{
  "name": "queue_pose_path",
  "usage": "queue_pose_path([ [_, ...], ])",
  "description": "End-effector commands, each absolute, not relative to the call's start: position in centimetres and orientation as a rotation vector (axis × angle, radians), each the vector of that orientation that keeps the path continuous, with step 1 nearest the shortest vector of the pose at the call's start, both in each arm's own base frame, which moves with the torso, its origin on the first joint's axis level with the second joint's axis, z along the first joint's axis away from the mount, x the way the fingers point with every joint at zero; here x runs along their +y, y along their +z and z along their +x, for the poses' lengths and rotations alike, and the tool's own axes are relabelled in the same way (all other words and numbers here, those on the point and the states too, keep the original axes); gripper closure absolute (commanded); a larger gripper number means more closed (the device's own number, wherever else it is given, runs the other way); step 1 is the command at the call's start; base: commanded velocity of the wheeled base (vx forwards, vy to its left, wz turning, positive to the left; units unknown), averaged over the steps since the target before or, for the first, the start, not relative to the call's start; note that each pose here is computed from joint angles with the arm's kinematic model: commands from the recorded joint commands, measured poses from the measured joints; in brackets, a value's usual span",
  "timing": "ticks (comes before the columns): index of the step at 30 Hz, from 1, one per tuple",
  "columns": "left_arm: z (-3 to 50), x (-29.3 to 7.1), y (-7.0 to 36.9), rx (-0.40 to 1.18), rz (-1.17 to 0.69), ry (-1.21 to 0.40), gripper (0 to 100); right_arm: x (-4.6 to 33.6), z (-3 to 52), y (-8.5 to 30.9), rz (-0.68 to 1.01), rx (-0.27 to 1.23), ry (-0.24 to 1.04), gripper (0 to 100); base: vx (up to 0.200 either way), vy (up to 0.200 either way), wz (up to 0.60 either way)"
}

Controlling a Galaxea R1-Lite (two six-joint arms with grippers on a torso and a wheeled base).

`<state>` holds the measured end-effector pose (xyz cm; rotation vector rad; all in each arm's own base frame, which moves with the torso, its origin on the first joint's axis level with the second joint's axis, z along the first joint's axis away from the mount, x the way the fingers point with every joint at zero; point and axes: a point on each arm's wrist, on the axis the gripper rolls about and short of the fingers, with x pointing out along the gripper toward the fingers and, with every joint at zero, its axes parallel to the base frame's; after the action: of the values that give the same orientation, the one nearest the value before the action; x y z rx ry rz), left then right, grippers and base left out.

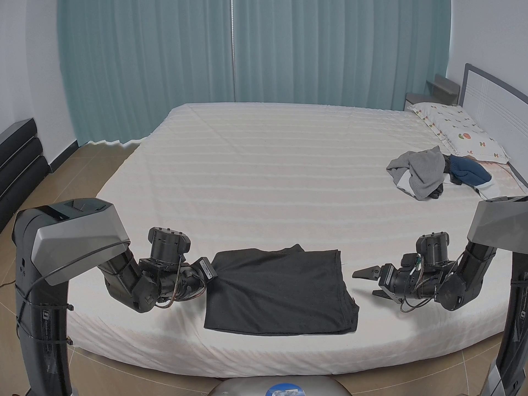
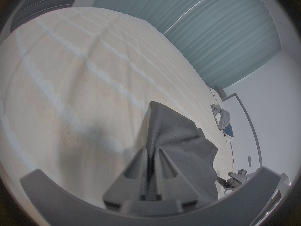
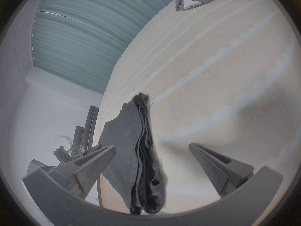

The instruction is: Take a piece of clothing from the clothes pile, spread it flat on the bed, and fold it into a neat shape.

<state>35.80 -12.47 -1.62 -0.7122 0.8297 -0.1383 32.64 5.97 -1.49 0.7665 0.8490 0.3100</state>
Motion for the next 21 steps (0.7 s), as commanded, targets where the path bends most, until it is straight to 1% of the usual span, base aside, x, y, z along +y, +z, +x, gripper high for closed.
queue_pose_path([
  [1,35.6,-12.5,-1.6,0.834,-0.712,-0.140,0,6.0,32.6,-1.5,0.766,0.849,0.312,0,0.000,0.000,0.00],
  [15,35.8,-12.6,-1.5,0.826,-0.715,-0.145,0,6.1,32.4,-1.2,0.764,0.849,0.318,0,0.000,0.000,0.00],
  [21,36.0,-11.7,-0.5,0.802,-0.795,-0.103,0,7.9,30.4,-0.4,0.736,0.885,0.375,0,0.000,0.000,0.00],
])
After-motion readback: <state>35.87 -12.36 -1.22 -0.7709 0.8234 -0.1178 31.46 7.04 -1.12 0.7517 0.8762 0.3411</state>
